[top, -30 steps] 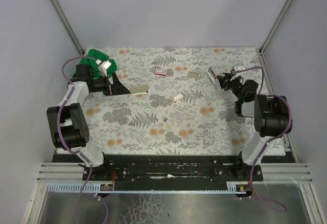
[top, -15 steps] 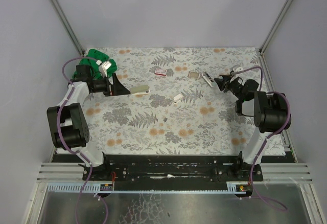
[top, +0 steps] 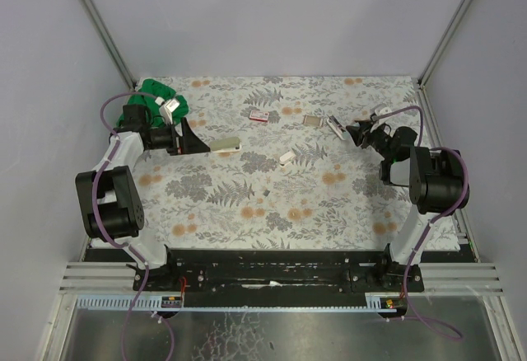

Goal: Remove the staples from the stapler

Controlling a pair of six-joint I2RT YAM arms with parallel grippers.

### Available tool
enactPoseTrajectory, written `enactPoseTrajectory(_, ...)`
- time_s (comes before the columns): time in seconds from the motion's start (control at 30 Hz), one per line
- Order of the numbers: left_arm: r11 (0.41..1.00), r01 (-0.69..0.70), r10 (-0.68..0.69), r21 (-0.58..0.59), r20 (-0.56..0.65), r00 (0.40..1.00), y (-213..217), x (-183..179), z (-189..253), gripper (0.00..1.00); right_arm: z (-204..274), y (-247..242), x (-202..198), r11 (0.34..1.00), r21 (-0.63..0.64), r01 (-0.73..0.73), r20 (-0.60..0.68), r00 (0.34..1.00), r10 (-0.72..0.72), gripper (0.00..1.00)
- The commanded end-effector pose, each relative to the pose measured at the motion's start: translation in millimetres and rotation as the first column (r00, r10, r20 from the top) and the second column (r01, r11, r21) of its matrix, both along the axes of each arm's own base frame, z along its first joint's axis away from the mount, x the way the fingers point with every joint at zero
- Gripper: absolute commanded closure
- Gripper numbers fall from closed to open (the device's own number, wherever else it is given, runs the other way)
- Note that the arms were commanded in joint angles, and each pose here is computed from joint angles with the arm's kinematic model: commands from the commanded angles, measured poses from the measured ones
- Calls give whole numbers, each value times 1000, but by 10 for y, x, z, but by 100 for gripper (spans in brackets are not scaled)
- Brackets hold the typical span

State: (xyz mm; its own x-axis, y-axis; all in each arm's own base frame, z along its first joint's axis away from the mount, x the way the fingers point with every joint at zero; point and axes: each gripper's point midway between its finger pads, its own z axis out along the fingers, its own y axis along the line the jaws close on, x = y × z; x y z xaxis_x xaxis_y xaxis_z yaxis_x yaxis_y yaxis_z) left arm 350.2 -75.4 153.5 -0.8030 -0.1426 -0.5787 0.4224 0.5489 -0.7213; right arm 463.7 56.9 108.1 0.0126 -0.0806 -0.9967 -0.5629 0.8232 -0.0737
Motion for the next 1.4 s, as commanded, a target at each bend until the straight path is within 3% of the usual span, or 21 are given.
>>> enactPoseTrajectory(0.0, 1000, 12, -12, -13, 24, 1000, 13, 9, -15, 0, 252, -72, 121, 999, -30, 21, 106, 994, -17, 100)
enactPoseTrajectory(1.37, 1000, 13, -13, -22, 18, 1000, 12, 11, -22, 0, 141, -89, 22, 999, 32, 10, 118, 993, -14, 91)
